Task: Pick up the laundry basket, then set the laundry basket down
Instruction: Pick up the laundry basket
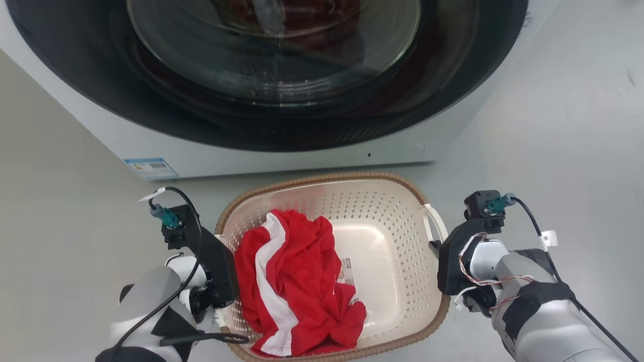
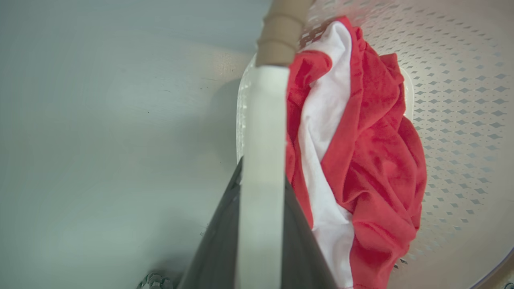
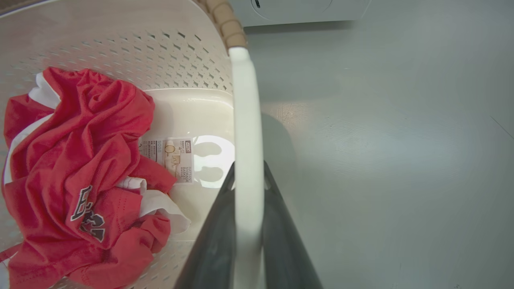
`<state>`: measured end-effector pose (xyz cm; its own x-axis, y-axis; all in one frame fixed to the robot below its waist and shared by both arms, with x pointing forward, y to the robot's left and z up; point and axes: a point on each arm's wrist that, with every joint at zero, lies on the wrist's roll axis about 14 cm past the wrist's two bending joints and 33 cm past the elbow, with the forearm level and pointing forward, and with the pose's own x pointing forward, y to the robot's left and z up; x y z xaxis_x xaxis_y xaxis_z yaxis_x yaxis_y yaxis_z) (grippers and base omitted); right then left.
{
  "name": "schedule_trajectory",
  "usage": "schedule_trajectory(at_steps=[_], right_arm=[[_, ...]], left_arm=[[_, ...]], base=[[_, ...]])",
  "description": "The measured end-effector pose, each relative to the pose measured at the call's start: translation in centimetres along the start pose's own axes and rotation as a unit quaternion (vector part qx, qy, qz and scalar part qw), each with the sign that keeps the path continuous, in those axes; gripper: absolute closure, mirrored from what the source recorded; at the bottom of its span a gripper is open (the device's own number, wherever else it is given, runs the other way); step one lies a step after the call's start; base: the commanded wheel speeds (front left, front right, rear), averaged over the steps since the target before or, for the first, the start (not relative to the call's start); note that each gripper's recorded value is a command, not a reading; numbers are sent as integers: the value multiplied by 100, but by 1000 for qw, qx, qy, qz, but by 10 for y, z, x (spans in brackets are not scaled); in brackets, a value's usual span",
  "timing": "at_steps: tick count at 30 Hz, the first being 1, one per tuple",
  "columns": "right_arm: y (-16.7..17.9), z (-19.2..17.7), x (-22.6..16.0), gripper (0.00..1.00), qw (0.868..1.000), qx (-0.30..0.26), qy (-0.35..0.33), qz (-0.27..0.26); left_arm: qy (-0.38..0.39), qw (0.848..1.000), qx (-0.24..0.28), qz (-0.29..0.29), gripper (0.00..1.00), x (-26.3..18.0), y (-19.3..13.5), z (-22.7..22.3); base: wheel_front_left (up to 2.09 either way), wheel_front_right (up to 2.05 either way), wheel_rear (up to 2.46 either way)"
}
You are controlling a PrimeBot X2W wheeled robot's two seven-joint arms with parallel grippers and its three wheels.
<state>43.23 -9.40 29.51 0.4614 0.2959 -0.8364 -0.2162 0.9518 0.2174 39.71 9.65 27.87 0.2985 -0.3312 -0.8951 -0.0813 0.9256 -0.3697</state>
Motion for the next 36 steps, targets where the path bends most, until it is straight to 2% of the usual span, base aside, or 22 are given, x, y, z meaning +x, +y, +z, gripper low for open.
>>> schedule_trajectory(at_steps=[20, 36], right_arm=[[20, 11, -65, 100, 1000, 5, 0, 6], [33, -16, -91, 100, 998, 56, 24, 30]], left_arm=[[4, 1000, 5, -20, 100, -59, -19, -11], [11, 1000, 5, -26, 100, -81, -22, -28]], base=[[0, 0, 0], [0, 0, 0]])
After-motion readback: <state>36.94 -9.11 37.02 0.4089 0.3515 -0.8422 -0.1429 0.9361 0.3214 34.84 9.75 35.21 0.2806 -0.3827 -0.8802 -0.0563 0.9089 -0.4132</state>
